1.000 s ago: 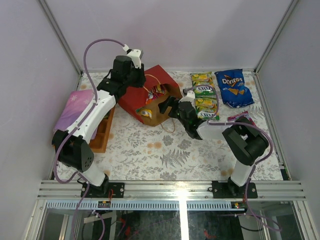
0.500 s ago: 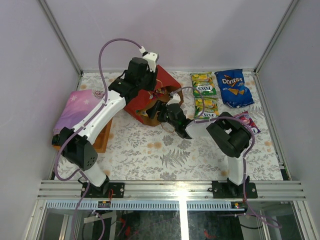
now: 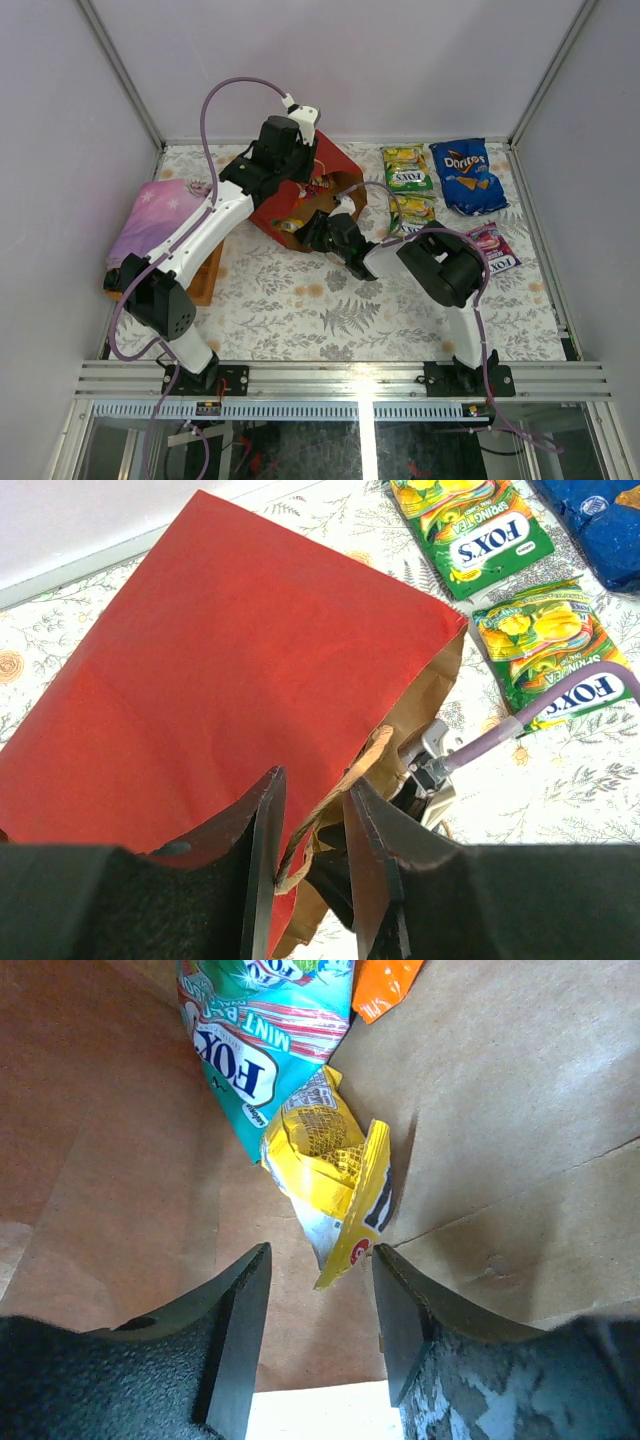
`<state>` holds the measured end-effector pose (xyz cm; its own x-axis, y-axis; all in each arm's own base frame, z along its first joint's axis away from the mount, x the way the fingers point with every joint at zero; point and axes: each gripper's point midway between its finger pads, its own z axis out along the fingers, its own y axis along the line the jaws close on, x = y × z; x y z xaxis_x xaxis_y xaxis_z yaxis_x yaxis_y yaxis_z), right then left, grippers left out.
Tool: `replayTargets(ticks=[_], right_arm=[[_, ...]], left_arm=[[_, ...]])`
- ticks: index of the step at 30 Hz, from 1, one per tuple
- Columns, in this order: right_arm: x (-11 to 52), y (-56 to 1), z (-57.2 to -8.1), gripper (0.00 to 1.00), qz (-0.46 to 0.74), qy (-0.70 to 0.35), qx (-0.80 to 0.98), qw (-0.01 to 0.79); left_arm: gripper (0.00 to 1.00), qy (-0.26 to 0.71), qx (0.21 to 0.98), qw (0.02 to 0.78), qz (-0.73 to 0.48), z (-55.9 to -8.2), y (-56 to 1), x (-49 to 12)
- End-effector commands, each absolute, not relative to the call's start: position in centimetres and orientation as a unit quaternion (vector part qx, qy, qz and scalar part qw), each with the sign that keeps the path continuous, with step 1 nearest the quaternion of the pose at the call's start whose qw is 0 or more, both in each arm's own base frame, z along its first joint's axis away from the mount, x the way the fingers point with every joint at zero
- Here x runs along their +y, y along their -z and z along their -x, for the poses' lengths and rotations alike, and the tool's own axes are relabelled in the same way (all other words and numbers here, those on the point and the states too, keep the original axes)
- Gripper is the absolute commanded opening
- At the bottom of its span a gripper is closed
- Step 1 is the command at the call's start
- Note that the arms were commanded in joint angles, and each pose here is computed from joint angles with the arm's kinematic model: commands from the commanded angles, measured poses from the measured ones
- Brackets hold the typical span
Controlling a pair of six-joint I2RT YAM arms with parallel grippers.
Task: Take the snacks out of the paper bag
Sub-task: Take out the snack from the paper bag.
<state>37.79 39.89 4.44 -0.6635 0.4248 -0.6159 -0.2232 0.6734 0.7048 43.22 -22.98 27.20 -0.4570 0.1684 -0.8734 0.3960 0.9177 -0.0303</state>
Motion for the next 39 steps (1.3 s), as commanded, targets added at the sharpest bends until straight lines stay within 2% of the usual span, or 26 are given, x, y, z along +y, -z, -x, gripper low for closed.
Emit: replayTargets(ticks=[1,8,12,15,19,30,39], right_arm=[[41.0,-6.7,-39.0,0.50,-0.071,-0.420,0.794,0.434],[41.2,-5.9,-39.8,0.35,-0.074,-0.407,0.798,0.438],[40.9,-5.8,-40.1,0.18,-0.072,-0.396,0.799,0.447],[40.6,-5.7,-40.1,0.01,-0.071,-0.389,0.801,0.450],[39.9,-6.5,-39.8,0.00,-0.068,-0.386,0.797,0.460],[34.2,-15.4,-34.9,0.00,0.011,-0.361,0.773,0.521],[34.0,-15.9,-25.1,0.00,0.213,-0.389,0.775,0.450]], left_arm=[[0.29,0.105,0.840,0.504,-0.169,-43.8,-28.0,-22.9],[0.29,0.100,0.840,0.506,-0.169,-43.6,-28.2,-22.7],[0.30,0.093,0.841,0.506,-0.167,-43.6,-28.0,-22.4],[0.30,0.091,0.841,0.506,-0.169,-43.7,-27.9,-22.4],[0.30,0.088,0.842,0.506,-0.168,-43.7,-27.8,-22.3],[0.30,0.074,0.842,0.509,-0.164,-43.8,-27.8,-21.7],[0.30,0.062,0.842,0.511,-0.163,-43.8,-27.8,-21.2]])
